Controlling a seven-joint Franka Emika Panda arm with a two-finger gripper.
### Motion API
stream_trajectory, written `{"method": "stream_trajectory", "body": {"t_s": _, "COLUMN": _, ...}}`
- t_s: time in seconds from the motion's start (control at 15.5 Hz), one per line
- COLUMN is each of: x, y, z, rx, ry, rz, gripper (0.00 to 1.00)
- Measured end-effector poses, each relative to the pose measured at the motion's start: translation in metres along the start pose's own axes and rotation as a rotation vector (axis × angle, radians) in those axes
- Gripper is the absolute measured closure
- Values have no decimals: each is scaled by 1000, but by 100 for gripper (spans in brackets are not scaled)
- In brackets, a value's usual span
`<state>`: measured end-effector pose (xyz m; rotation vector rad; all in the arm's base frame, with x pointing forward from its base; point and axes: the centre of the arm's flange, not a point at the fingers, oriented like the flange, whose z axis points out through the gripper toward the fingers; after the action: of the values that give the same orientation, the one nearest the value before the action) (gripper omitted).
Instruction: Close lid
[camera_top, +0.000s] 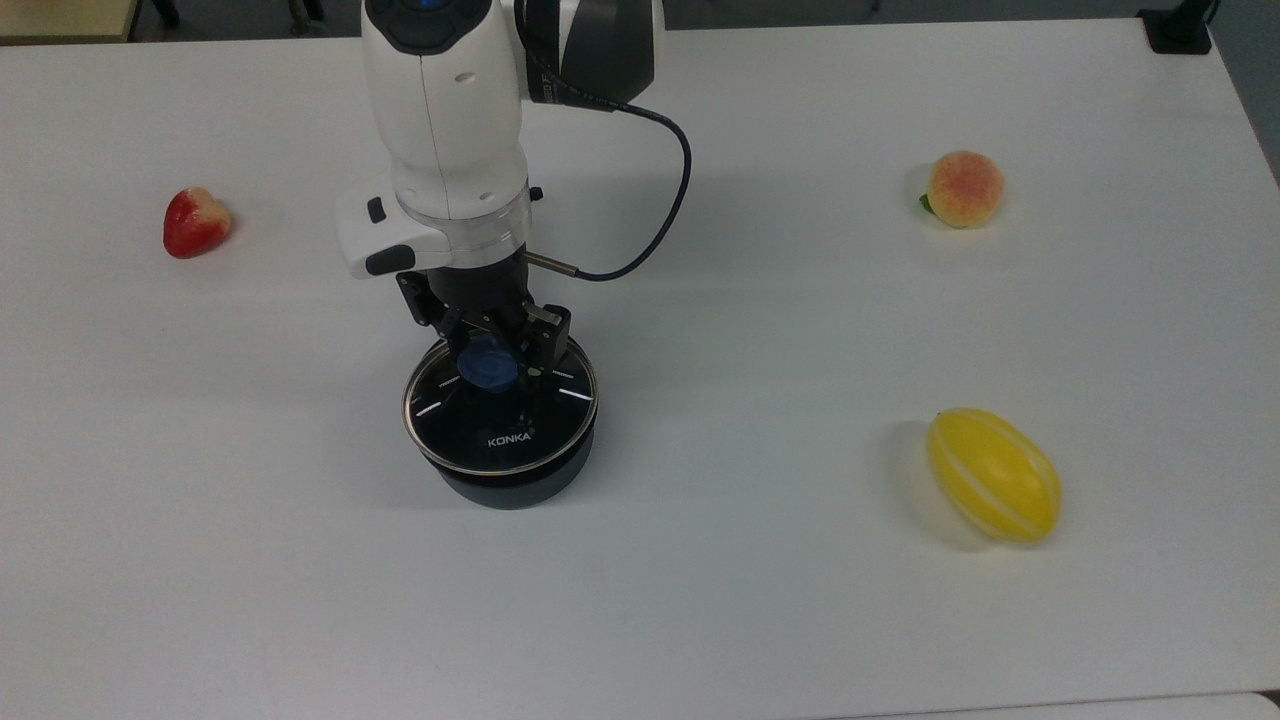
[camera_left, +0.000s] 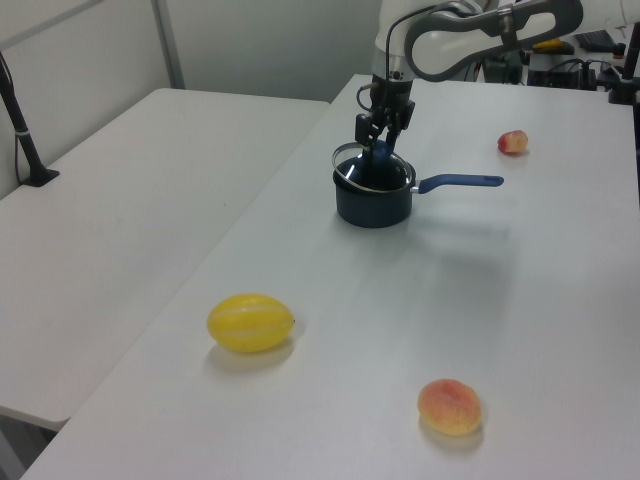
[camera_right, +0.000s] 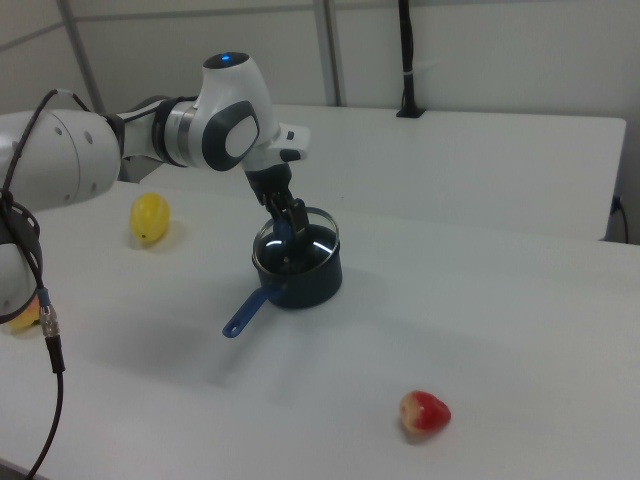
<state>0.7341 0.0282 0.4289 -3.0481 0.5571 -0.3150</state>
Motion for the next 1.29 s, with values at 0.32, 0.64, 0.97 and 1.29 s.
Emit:
{"method": "stream_trajectory", "body": {"t_s": 0.32, "x": 0, "y": 0, "z": 2, "rx": -1, "ry": -2, "rz": 0, "gripper": 33}}
{"method": "stream_trajectory", "body": {"t_s": 0.64, "x": 0, "y": 0, "z": 2, "rx": -2, "ry": -1, "rz": -1, "gripper": 15}}
{"method": "stream_trajectory", "body": {"t_s": 0.97, "x": -1, "y": -2, "z": 1, "rx": -10, "ry": 3, "rz": -11, "gripper": 0}}
{"method": "stream_trajectory", "body": {"t_s": 1.29, "x": 2, "y": 1, "z": -37, "rx": 7, "ry": 47, "rz": -7, "gripper": 0}}
